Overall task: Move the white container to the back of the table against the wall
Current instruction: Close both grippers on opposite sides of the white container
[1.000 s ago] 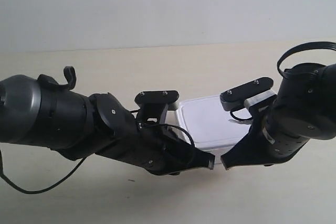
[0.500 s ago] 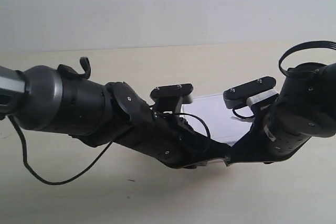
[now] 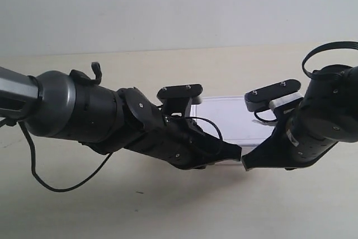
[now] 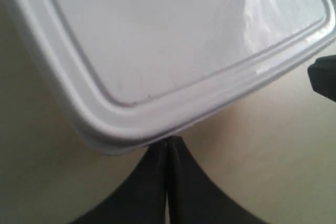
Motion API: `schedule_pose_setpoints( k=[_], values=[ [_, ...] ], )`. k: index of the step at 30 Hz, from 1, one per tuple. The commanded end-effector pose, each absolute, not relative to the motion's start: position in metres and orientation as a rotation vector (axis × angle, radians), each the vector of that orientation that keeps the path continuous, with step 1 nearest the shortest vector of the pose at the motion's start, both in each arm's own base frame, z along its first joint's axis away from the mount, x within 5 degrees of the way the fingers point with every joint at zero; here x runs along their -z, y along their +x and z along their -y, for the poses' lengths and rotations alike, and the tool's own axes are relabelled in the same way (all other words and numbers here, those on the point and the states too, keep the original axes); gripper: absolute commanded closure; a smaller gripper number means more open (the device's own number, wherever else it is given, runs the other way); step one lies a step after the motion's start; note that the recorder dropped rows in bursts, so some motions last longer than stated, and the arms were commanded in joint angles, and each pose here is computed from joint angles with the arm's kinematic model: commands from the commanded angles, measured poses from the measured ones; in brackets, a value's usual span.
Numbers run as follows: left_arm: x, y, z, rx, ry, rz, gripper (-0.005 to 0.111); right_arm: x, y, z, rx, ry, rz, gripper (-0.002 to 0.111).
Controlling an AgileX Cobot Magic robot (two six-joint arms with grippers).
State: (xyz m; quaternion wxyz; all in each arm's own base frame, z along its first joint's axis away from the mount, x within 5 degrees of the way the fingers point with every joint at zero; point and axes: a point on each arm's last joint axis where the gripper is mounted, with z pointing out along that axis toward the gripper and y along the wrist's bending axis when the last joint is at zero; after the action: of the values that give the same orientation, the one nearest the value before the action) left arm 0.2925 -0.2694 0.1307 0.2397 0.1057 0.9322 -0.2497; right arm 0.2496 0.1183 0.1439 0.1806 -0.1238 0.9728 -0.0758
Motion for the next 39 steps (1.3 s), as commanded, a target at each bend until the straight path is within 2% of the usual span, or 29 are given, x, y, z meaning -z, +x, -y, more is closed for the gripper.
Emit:
schedule_pose_setpoints(
  k=[1, 10, 19, 28, 39],
  values=[
    [-0.132, 0.307, 0.261, 0.655, 0.239, -2.525, 0.107, -0.145, 0.26, -0.11, 0.164, -0.27, -2.729, 0.108],
    [-0.125, 0.317, 0.259, 0.679, 0.267, -2.56, 0.107, -0.144, 0.265, -0.115, 0.022, -0.191, -2.697, 0.108],
    [-0.126, 0.321, 0.257, 0.641, 0.248, -2.525, 0.107, -0.138, 0.286, -0.122, 0.075, -0.171, -2.729, 0.108],
    [-0.127, 0.336, 0.241, 0.611, 0.176, -2.506, 0.107, -0.146, 0.304, -0.117, 0.018, -0.093, -2.673, 0.108],
    [-0.125, 0.356, 0.255, 0.661, 0.19, -2.493, 0.107, -0.128, 0.31, -0.12, 0.031, -0.111, -2.712, 0.108]
  ],
)
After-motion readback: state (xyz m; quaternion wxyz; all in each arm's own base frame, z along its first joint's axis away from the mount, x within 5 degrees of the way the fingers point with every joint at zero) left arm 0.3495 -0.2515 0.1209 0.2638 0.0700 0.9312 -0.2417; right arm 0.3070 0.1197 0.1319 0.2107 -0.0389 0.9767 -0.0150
